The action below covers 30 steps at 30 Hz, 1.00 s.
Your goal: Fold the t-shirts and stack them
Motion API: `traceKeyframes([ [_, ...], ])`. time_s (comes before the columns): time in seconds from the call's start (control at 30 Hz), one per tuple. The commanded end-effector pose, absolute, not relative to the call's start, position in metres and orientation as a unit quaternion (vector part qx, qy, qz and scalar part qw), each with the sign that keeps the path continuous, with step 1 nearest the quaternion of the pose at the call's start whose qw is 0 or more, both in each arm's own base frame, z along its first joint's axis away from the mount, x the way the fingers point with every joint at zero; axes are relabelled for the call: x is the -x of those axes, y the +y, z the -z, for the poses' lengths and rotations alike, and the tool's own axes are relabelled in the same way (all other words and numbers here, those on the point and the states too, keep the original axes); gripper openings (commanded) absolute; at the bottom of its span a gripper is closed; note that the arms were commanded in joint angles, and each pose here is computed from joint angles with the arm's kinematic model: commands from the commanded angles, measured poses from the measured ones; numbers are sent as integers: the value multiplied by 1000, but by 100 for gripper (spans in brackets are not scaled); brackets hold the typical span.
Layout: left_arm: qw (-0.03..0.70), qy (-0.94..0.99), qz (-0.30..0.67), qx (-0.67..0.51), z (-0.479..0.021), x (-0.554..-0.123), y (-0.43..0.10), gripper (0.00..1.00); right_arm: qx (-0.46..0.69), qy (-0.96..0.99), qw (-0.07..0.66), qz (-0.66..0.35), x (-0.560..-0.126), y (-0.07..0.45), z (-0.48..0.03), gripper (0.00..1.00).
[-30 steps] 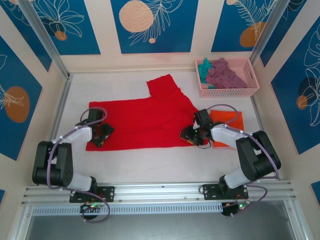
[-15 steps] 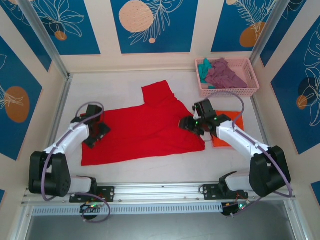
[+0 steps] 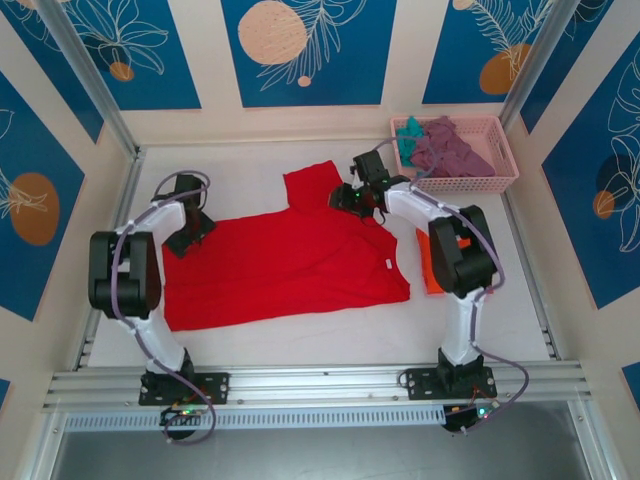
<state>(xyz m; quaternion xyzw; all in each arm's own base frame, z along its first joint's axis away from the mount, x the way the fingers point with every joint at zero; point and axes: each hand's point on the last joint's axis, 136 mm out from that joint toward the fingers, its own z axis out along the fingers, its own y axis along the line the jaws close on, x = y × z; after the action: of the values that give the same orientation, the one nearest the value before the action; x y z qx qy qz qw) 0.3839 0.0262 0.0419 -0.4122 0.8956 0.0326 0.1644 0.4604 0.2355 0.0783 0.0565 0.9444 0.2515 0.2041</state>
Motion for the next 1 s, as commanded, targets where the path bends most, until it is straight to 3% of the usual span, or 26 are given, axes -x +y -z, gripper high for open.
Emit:
traceKeyframes([
  [0.0,157,901,-15,403,-38,-400,21,81,-78,947,163,-267,-461,238,-61,47],
  [0.27,115,920,-7,374,-12,-411,10,80,-127,956,143,-223,-445,192,-23,45],
  [0.5,119,935,19,334,-24,-429,-7,82,-162,957,135,-200,-425,158,-16,45],
  [0.77,194,915,-26,352,-77,-433,18,82,-111,944,184,-252,-434,191,-66,46],
  [0.97,192,883,-44,426,-74,-445,53,69,-59,939,216,-262,-437,219,-98,47],
])
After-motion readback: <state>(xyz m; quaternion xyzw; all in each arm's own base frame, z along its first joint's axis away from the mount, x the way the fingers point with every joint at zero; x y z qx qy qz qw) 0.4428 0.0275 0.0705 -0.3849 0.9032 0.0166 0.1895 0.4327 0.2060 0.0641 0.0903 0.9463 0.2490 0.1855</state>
